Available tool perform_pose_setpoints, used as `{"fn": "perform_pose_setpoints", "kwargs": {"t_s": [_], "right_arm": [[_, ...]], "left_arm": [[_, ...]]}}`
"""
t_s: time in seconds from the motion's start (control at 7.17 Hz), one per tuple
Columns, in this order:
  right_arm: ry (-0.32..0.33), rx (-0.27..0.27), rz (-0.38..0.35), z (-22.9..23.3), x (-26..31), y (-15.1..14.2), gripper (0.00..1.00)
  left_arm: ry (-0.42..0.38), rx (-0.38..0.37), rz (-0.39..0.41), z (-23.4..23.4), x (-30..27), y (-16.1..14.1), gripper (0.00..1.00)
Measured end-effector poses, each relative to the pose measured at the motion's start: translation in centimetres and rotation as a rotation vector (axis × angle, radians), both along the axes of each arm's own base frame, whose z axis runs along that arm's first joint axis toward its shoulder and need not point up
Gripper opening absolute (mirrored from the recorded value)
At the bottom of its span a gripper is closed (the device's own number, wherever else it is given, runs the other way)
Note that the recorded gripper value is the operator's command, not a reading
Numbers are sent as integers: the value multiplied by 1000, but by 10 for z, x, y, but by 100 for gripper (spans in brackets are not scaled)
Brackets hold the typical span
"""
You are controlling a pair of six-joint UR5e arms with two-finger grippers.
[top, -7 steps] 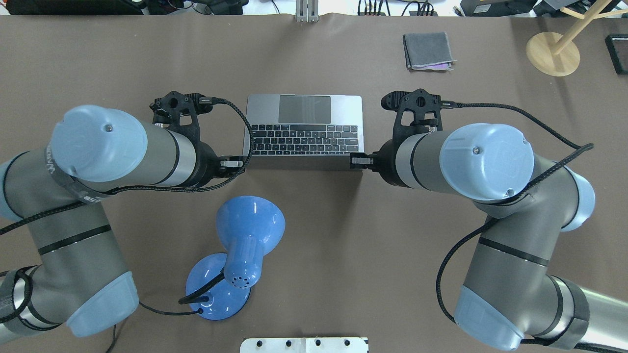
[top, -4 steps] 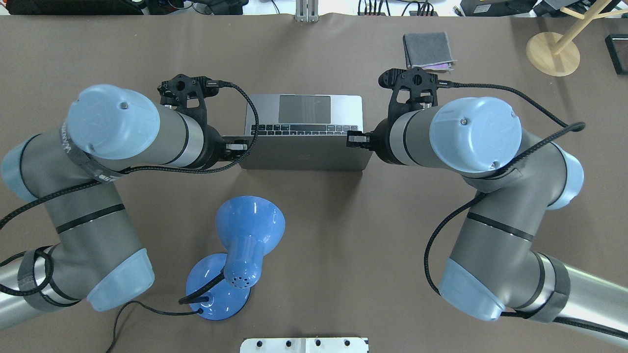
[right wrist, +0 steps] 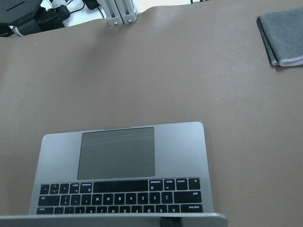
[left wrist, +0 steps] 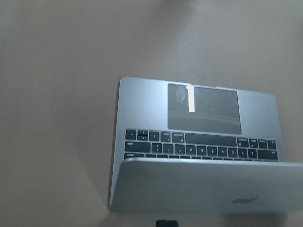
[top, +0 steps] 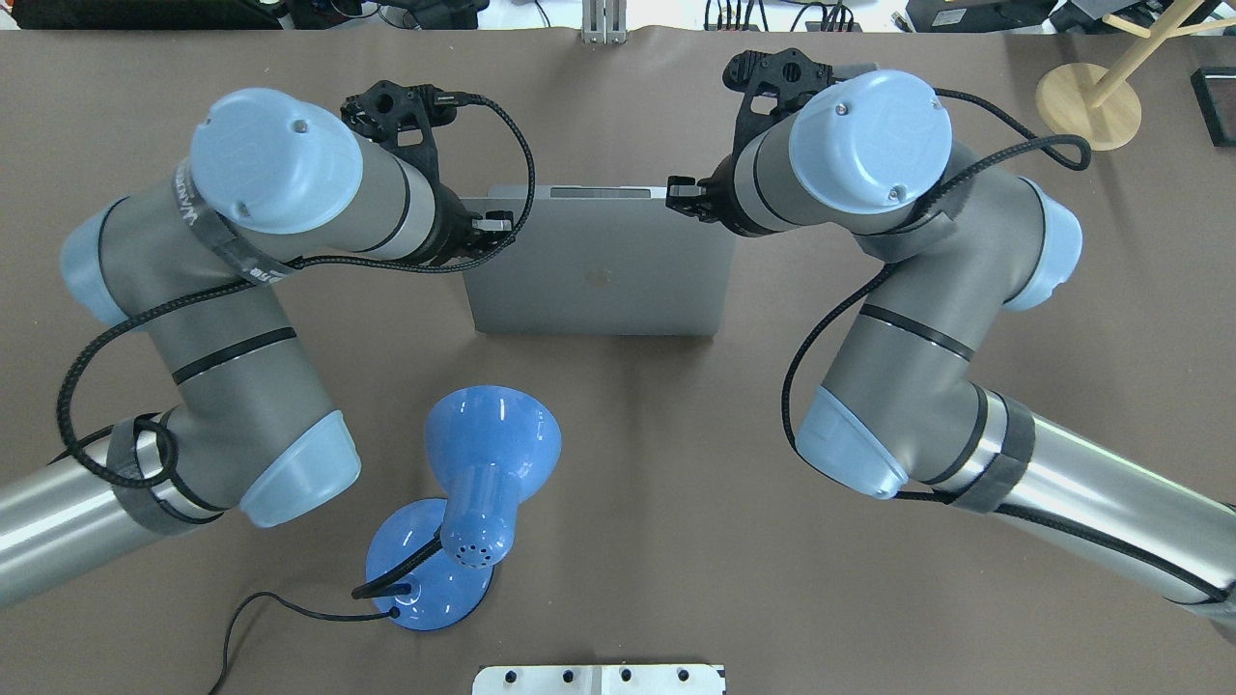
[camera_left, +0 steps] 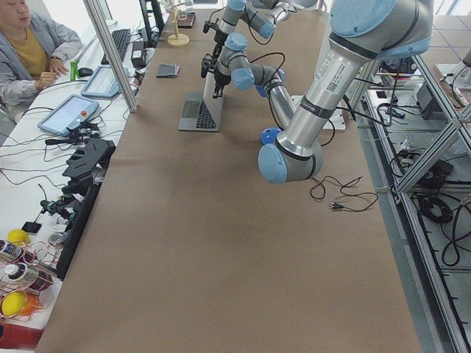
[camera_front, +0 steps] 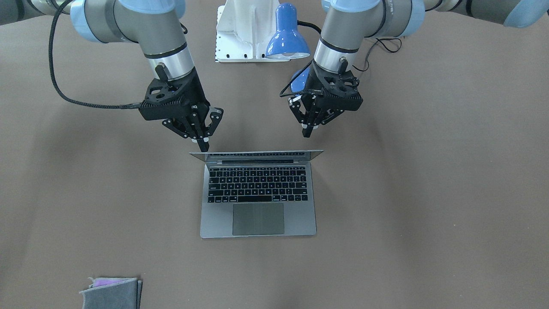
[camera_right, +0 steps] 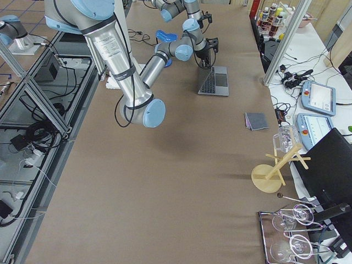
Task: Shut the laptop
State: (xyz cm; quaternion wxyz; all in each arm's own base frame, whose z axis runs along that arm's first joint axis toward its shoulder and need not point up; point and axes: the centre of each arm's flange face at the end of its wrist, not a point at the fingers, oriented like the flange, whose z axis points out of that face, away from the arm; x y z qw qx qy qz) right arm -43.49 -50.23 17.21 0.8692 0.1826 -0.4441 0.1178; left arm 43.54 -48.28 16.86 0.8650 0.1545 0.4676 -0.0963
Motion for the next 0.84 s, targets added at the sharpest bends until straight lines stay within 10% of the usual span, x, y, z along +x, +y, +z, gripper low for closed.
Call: {"fn": "perform_pose_setpoints", "kwargs": {"t_s": [0.84], "right_arm": [[26,-98,-22,24,-63,-109,0]], "left_arm": [[-30,-4,-59,40,56,-111,0]]}}
